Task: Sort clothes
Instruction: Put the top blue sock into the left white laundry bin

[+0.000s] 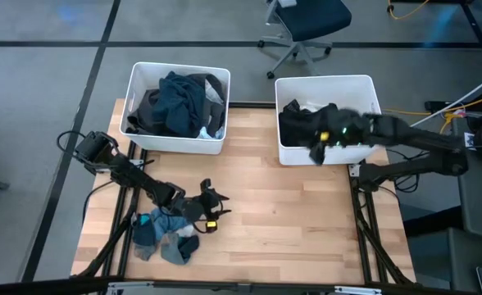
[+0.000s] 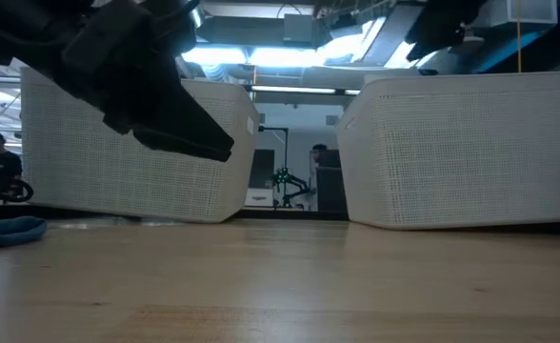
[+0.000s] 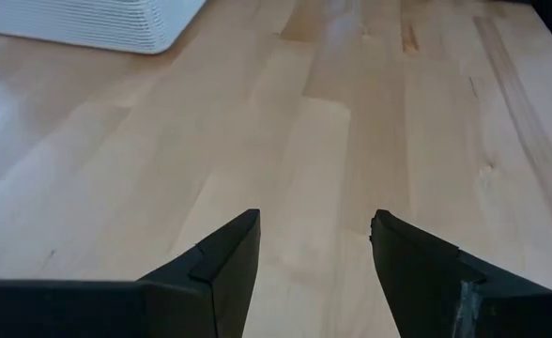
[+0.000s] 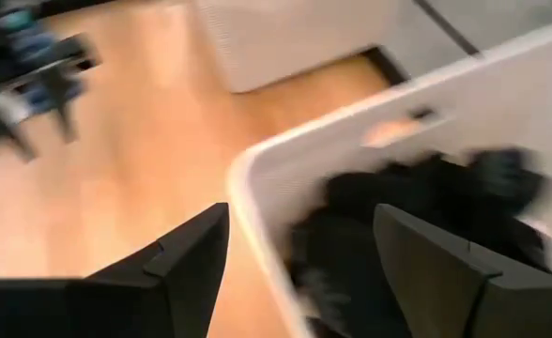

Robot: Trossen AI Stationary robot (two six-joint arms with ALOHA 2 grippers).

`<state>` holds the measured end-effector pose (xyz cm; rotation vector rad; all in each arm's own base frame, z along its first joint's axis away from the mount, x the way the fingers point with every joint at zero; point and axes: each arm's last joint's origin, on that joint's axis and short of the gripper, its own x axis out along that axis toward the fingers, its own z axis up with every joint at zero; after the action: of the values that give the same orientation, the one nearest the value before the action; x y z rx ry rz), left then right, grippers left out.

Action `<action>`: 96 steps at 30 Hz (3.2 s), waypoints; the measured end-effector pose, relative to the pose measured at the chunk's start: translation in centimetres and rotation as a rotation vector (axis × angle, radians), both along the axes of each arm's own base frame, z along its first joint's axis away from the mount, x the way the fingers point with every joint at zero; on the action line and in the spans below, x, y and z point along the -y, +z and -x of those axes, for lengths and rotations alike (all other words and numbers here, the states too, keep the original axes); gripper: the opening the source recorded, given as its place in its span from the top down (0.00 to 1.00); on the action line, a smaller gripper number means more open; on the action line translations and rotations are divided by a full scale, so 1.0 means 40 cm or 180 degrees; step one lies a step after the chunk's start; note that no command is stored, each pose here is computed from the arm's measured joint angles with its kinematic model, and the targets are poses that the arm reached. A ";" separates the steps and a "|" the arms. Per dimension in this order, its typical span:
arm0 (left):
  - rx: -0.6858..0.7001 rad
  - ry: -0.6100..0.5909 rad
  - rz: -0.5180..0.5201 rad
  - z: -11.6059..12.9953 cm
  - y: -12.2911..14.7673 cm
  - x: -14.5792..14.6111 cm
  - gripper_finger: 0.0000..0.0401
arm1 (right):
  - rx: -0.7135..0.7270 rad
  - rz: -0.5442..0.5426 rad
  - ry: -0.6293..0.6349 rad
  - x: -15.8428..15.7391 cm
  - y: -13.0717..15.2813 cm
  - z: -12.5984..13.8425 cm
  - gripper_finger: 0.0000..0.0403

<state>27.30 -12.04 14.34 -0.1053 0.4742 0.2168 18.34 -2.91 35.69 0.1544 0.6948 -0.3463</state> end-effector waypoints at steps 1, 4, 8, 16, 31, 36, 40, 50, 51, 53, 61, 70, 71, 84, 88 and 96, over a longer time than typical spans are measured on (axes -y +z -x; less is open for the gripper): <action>0.0011 0.0018 0.0005 -0.002 0.001 -0.004 0.52 | 0.0033 0.0010 0.0125 -0.017 -0.019 -0.012 0.34; 0.0050 0.0045 -0.0037 -0.013 0.008 -0.015 0.52 | 0.0229 0.0023 0.0507 -0.074 -0.077 -0.050 0.34; 0.0086 -0.0065 -0.0229 -0.040 0.037 -0.017 0.52 | 0.0514 -0.0013 0.0920 -0.147 -0.156 -0.083 0.34; -0.1040 -0.0516 -0.0664 -0.066 0.116 0.024 0.52 | 0.0728 -0.0061 0.1440 -0.258 -0.317 -0.126 0.34; -0.2873 0.0370 0.0500 0.106 0.110 0.096 0.52 | 0.0950 0.0265 0.1696 -0.301 -0.424 -0.223 0.34; -0.2929 0.0557 0.0619 0.136 0.073 0.101 0.52 | 0.0963 0.0307 0.1737 -0.302 -0.425 -0.225 0.34; -0.2856 0.0530 0.0748 0.143 0.035 0.098 0.52 | 0.0974 0.0323 0.1746 -0.302 -0.424 -0.225 0.34; -0.2706 0.0345 0.0754 0.155 -0.017 0.083 0.68 | 0.0930 0.0326 0.1750 -0.302 -0.427 -0.224 0.34; -0.2687 0.0319 0.0742 0.153 -0.017 0.084 0.72 | 0.0930 0.0326 0.1750 -0.302 -0.427 -0.224 0.34; -0.2689 0.0267 0.0701 0.152 -0.017 0.083 0.81 | 0.0930 0.0326 0.1750 -0.302 -0.427 -0.224 0.34; -0.2698 0.0145 0.0661 0.138 0.000 0.094 0.97 | 0.0904 0.0328 0.1752 -0.301 -0.429 -0.223 0.34; -0.2409 -0.0019 0.0297 0.072 0.131 0.087 0.98 | 0.0899 0.0327 0.1751 -0.301 -0.429 -0.223 0.34; -0.2334 -0.0035 0.0226 0.066 0.153 0.081 0.98 | 0.0891 0.0327 0.1752 -0.301 -0.430 -0.223 0.34; -0.0776 0.0158 -0.0672 0.060 0.459 -0.007 0.97 | 0.0834 0.0300 0.1736 -0.301 -0.433 -0.221 0.34; -0.0340 0.0501 -0.1119 0.082 0.535 -0.044 0.97 | 0.0835 0.0297 0.1735 -0.301 -0.433 -0.221 0.34; 0.0112 0.1231 -0.1893 0.123 0.657 -0.143 0.97 | 0.0831 0.0298 0.1735 -0.300 -0.434 -0.221 0.34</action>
<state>22.36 -6.33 40.62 0.3844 0.3349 0.7243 27.19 9.11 18.34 -0.0807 0.4370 0.1632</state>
